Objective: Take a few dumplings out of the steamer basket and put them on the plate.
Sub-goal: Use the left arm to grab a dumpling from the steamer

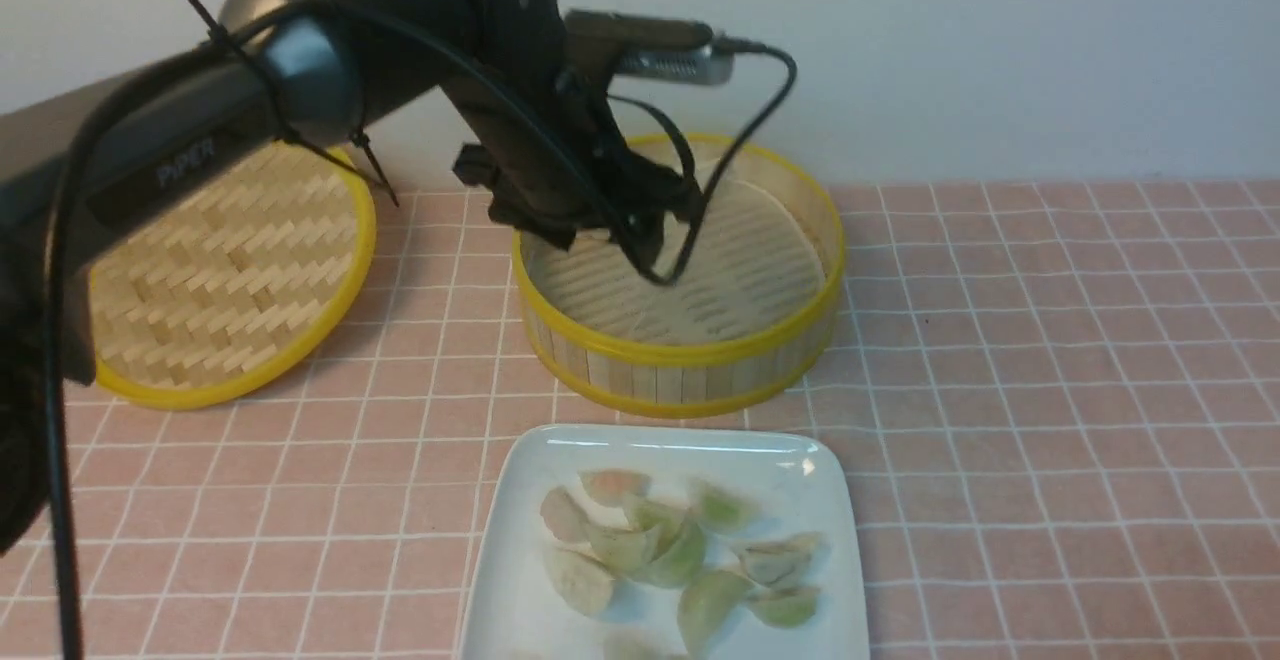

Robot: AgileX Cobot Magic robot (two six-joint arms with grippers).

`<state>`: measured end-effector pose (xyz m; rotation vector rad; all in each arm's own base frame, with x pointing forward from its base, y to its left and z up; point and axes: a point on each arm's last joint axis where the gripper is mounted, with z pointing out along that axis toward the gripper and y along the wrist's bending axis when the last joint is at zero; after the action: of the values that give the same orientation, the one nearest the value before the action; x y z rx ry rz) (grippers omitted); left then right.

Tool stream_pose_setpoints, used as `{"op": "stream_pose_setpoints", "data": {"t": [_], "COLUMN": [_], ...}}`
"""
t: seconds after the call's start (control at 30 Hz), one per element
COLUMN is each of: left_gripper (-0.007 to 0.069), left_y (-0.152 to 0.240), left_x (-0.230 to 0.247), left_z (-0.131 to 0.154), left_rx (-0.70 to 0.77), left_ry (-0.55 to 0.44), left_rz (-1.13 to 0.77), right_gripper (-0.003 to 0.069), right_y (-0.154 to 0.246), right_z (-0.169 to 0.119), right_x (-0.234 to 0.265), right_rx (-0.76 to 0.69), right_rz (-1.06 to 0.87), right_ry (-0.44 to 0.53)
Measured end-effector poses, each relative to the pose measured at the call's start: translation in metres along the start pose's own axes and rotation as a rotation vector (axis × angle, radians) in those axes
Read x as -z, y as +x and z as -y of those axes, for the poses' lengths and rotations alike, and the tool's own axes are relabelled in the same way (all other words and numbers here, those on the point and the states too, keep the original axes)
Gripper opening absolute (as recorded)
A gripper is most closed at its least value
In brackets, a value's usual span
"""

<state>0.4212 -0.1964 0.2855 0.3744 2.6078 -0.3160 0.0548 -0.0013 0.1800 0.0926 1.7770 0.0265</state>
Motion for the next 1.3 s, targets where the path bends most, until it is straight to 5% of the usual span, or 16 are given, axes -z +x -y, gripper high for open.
{"op": "stream_pose_setpoints", "data": {"t": [0.17, 0.47, 0.7, 1.0, 1.2, 1.3], "left_gripper": [0.0459, 0.0459, 0.0459, 0.0454, 0.0279, 0.0267], "left_y": [-0.031, -0.038, -0.04, -0.031, -0.032, -0.032], "left_x": [-0.046, -0.12, -0.131, -0.155, -0.156, -0.153], "left_z": [-0.03, -0.039, -0.048, -0.05, -0.05, -0.049], "left_rx": [0.018, -0.157, -0.234, -0.219, -0.213, -0.212], "left_ry": [-0.024, -0.036, -0.124, -0.107, -0.1, -0.098], "left_rz": [0.045, 0.084, 0.132, 0.113, 0.12, 0.108], "right_gripper": [-0.0014, -0.0014, -0.0014, -0.0014, -0.0014, -0.0014], "right_y": [0.0, 0.0, 0.0, 0.0, 0.0, 0.0], "right_z": [0.0, 0.0, 0.0, 0.0, 0.0, 0.0], "right_x": [0.0, 0.0, 0.0, 0.0, 0.0, 0.0], "right_rx": [0.0, 0.0, 0.0, 0.0, 0.0, 0.0], "right_rz": [0.0, 0.0, 0.0, 0.0, 0.0, 0.0], "right_ry": [0.0, 0.0, 0.0, 0.0, 0.0, 0.0]}}
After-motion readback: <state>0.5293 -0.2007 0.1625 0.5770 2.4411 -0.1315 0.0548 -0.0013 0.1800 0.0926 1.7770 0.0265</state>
